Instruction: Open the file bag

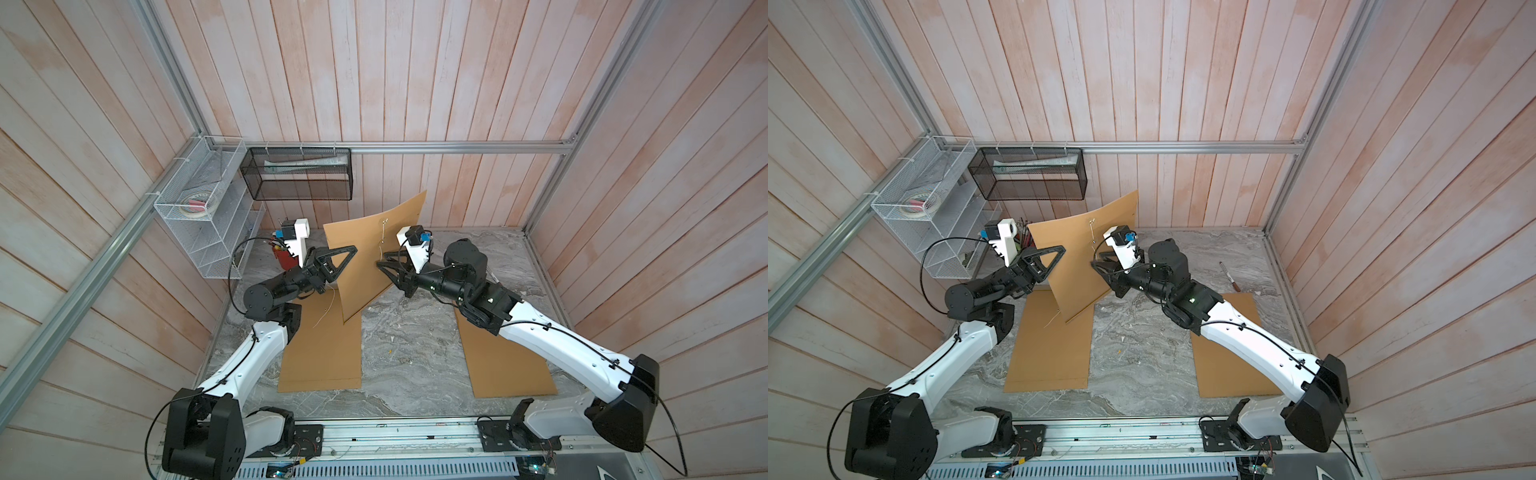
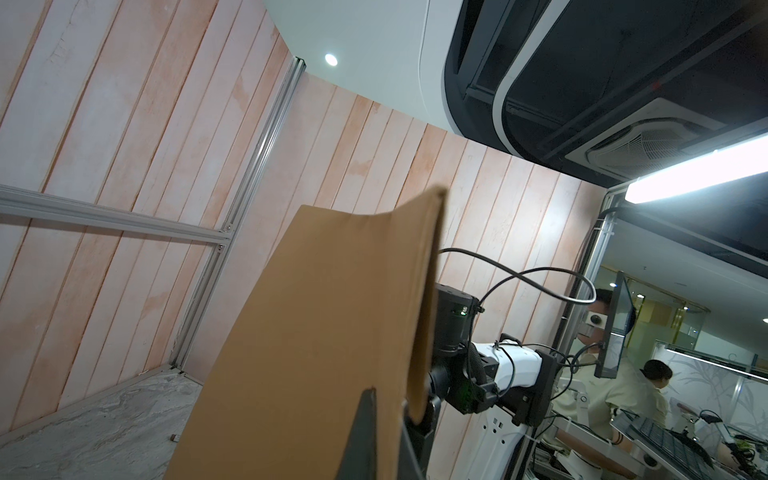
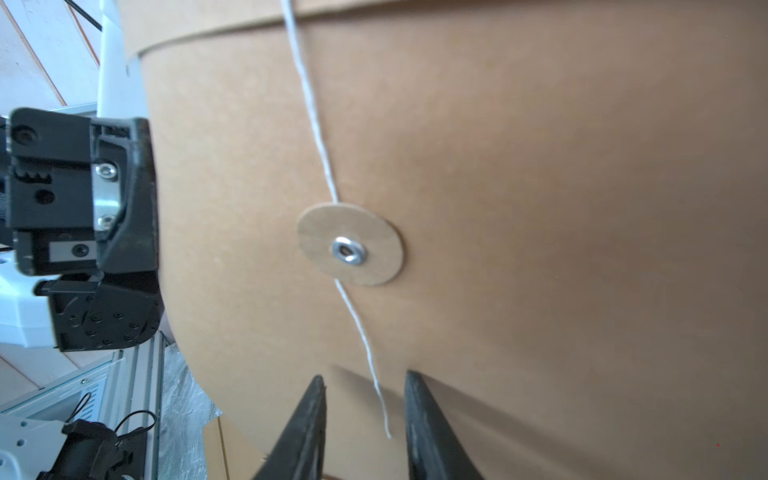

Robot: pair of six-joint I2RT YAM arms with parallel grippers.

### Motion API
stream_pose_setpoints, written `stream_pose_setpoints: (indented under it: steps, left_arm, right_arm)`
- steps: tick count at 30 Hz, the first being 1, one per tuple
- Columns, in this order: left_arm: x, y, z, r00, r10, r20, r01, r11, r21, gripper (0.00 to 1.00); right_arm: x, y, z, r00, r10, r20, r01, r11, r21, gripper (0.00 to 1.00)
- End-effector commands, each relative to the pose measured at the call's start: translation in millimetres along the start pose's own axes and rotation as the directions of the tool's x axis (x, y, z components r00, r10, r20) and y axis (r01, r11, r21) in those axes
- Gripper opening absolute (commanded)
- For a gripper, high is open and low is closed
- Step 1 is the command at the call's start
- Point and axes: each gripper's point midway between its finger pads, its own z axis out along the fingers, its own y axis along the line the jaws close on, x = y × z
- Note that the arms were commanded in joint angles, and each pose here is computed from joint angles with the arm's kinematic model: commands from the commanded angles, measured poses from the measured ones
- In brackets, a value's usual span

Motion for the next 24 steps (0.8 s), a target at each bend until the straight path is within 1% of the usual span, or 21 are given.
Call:
stream_pose_setpoints:
  steps: [1,9,19,23,24]
  left_arm:
    - [-5.0,-11.1,2.1,0.999,0.032,-0.008,-0.031,0.999,0.04,0.0]
    - [-5.0,-12.3,2.1,0.999,0.03,-0.01,-0.03,0.999,0.044,0.0]
    - [-2.6,-12.1,0.3,1.0,0.022,-0.008,-0.022,0.999,0.044,0.0]
    - [-3.3,-12.8,0.4,1.0,0.025,-0.006,-0.025,0.999,0.045,0.0]
    - [-3.2,-12.8,0.5,1.0,0.024,-0.007,-0.024,0.999,0.046,0.0]
  right_arm:
    - [-3.1,2.5,6.1,1.0,-0.005,0.019,0.006,1.0,-0.03,0.31]
    - [-7.1,-0.7,10.4,0.999,-0.012,0.034,0.013,1.0,-0.02,0.24]
    - [-20.0,-2.8,9.3,0.996,-0.018,0.083,0.018,1.0,-0.003,0.24]
    - [-24.7,-4.9,11.4,0.995,-0.016,0.095,0.016,1.0,0.006,0.19]
    - [-25.3,-5.1,12.0,0.995,-0.016,0.097,0.015,1.0,0.007,0.17]
